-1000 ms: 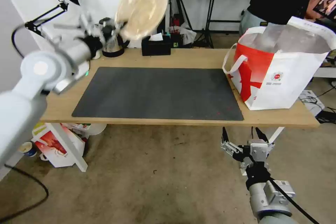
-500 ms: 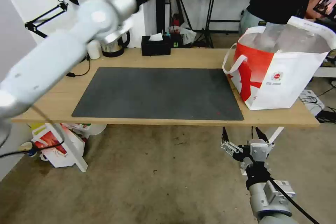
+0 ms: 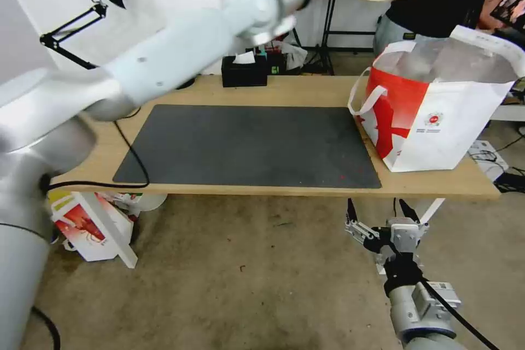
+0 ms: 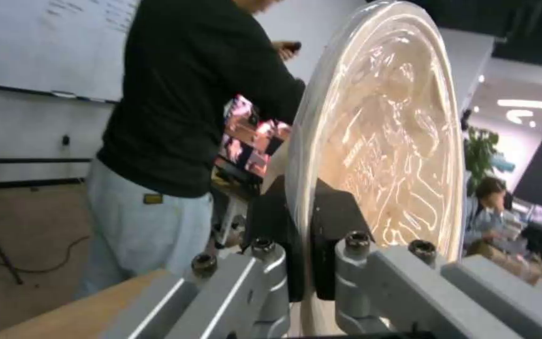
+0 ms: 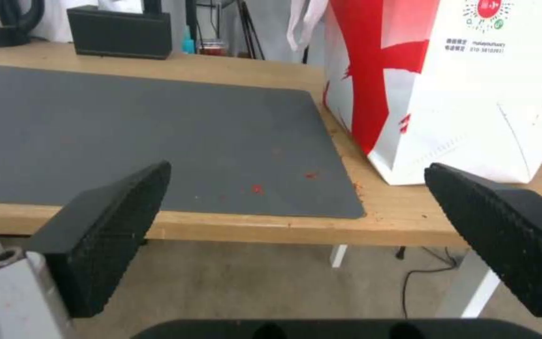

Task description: Pick up the trash from the table and place it into the takeout bag.

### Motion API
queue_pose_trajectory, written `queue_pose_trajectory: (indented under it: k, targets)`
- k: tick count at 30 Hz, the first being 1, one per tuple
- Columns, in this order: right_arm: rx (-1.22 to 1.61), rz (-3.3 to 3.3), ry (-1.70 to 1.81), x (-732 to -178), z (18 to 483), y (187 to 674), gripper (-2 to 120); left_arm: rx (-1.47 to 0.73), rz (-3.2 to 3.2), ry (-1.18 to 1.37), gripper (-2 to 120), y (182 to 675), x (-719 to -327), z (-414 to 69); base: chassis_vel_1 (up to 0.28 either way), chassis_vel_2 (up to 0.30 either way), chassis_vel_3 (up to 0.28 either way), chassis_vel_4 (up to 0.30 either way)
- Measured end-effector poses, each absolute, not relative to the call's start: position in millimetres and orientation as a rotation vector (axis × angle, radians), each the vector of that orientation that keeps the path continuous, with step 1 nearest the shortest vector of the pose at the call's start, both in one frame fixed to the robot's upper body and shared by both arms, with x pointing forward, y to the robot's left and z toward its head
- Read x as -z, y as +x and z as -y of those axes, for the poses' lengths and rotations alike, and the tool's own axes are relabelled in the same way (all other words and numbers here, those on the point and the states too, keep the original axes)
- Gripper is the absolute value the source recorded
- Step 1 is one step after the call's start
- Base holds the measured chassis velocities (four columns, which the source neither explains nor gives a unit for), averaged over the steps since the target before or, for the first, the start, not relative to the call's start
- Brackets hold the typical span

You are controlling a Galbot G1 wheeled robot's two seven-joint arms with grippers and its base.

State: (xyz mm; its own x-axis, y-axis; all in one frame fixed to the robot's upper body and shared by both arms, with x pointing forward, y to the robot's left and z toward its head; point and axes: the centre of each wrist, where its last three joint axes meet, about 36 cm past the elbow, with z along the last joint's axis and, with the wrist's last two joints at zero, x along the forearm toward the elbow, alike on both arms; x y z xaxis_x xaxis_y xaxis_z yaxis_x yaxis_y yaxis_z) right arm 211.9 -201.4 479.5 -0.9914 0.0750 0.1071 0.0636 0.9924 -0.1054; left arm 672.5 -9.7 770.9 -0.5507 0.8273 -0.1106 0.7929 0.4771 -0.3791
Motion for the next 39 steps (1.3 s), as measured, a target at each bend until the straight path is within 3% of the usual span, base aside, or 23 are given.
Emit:
queue_pose_trajectory:
  k: [12,24,39]
  targets:
    - [-0.155,3.025,-0.105,-480,201,212,100,-0.441,2.636,-1.432,2,677,-743,85,0.0,0.0,0.0,0.0]
    - [-0.155,3.025,-0.106,-480,201,212,100,-0.25,2.682,-1.322,2,682,-693,82,0.0,0.0,0.0,0.0]
    - [-0.155,3.025,-0.105,-480,201,212,100,-0.071,2.763,-1.215,2,686,-665,77,0.0,0.0,0.0,0.0]
